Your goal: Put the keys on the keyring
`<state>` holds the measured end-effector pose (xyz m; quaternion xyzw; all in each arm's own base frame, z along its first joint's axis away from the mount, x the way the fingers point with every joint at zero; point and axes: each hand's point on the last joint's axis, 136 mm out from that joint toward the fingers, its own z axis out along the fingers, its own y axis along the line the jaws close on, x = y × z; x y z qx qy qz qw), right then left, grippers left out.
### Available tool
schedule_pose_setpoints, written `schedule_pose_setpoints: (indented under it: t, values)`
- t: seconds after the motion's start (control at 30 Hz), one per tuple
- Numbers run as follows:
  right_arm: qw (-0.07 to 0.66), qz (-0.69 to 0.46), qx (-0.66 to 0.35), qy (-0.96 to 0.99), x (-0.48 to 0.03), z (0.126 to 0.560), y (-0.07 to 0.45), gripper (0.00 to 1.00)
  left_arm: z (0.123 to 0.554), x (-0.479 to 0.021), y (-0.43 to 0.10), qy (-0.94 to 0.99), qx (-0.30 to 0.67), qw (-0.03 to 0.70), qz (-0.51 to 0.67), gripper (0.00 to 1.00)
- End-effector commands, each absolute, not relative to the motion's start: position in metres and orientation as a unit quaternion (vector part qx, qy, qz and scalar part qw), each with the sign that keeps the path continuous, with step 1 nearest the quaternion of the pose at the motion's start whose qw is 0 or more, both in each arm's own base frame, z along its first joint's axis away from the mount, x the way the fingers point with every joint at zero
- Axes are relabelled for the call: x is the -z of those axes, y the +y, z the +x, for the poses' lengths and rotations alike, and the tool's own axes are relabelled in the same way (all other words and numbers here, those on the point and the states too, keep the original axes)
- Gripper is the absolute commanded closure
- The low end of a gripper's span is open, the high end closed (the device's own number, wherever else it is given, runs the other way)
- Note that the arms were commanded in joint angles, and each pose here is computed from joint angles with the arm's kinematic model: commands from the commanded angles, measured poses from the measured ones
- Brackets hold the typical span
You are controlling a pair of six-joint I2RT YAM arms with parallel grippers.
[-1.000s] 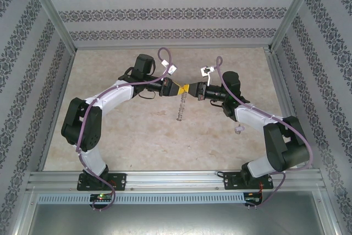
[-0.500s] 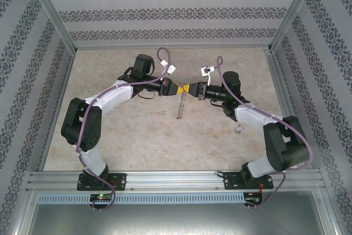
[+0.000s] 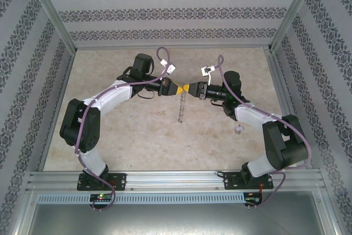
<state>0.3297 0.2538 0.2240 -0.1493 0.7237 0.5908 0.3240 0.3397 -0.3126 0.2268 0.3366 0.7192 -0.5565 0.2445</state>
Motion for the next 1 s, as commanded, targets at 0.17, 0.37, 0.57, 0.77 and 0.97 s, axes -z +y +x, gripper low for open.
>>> schedule_pose_setpoints:
  t: [0.17, 0.37, 0.57, 0.77, 0.97]
  values:
    - [0.296, -0.175, -0.609, 0.715, -0.223, 0.312, 0.265, 0.58, 0.335, -0.279, -0.314, 0.668, 0.567, 0.293, 0.382, 1.0]
    - [0.308, -0.165, -0.606, 0.714, -0.23, 0.312, 0.257, 0.53, 0.334, -0.284, -0.313, 0.664, 0.567, 0.296, 0.387, 1.0]
    - [0.312, -0.168, -0.609, 0.71, -0.237, 0.309, 0.257, 0.67, 0.332, -0.288, -0.313, 0.661, 0.568, 0.296, 0.391, 1.0]
    - [0.308, -0.175, -0.614, 0.705, -0.242, 0.307, 0.261, 0.68, 0.331, -0.291, -0.314, 0.658, 0.571, 0.294, 0.394, 1.0]
    - [0.299, -0.193, -0.621, 0.698, -0.247, 0.299, 0.266, 0.66, 0.332, -0.292, -0.315, 0.658, 0.57, 0.295, 0.395, 1.0]
